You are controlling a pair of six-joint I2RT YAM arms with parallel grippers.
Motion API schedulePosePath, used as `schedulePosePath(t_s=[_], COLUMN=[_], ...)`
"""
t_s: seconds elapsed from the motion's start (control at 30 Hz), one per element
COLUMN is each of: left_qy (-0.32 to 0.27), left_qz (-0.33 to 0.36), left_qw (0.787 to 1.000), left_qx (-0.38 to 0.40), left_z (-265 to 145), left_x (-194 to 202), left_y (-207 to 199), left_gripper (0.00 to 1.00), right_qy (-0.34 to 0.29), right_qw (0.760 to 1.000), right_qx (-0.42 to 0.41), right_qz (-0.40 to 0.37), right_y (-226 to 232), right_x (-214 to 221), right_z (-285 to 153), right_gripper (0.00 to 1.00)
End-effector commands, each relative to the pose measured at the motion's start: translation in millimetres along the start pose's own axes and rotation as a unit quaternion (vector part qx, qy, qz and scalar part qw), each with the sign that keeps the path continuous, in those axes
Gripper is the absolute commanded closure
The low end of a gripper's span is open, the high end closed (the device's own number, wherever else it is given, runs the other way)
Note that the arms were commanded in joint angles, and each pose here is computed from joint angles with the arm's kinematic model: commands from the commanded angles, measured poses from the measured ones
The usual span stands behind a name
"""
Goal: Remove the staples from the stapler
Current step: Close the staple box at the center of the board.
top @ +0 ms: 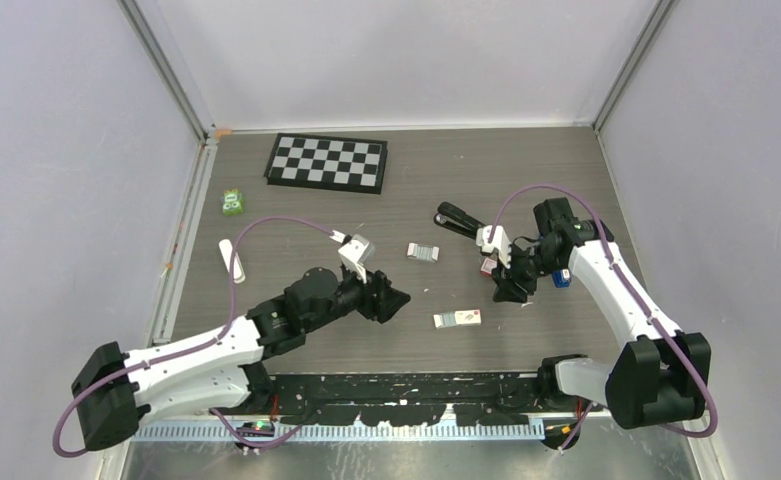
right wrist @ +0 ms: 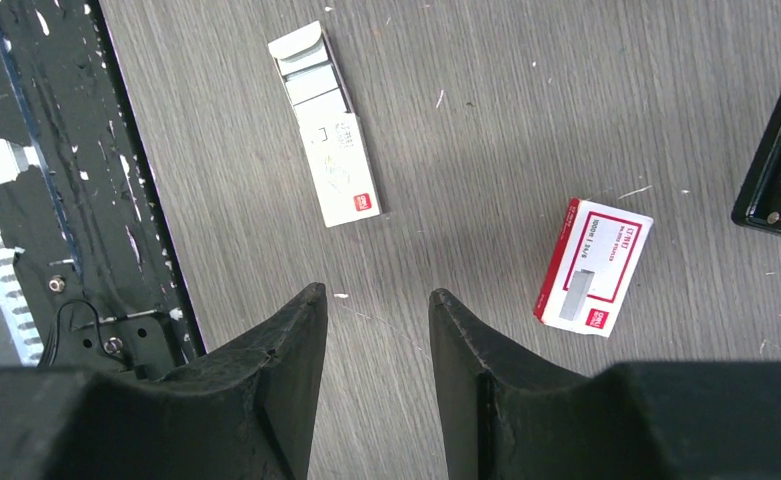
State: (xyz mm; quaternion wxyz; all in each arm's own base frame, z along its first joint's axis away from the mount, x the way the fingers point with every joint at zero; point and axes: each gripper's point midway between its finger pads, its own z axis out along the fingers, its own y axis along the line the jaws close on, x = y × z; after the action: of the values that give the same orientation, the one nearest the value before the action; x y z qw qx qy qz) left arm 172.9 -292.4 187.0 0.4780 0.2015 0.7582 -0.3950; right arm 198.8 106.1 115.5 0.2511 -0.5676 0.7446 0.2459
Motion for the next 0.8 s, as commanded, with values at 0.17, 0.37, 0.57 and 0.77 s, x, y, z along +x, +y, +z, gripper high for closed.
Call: schedulePosePath(t_s=[0.17, 0.37, 0.57, 0.77], left_qy=[0.04, 0.085, 0.125, 0.152], left_qz=[-0.131, -0.179, -0.204, -0.215], left_qw=[0.99, 0.978, 0.97, 0.962], left_qx=[-0.035, -0.063, -0.046, -0.068], left_z=[27.1, 43.6, 65.8, 76.3], left_x=[43.1, 88.2, 119.5, 141.1], left_y=[12.4, 26.8, 22.3, 28.8], left_gripper=[0.66, 0.9, 0.97, 1.0], right_qy=[0.044, 0.072, 0.122, 0.16], right_qw=[0.998, 0.995, 0.989, 0.982], right_qx=[-0.038, -0.048, -0.061, -0.067], right_qz=[-0.038, -0.055, -0.063, -0.071], right_y=[6.2, 4.4, 2.4, -0.1], right_x=[29.3, 47.1, 59.5, 68.0], right_z=[10.8, 24.1, 42.0, 56.3], right_gripper=[0.53, 0.62, 0.74, 0.75])
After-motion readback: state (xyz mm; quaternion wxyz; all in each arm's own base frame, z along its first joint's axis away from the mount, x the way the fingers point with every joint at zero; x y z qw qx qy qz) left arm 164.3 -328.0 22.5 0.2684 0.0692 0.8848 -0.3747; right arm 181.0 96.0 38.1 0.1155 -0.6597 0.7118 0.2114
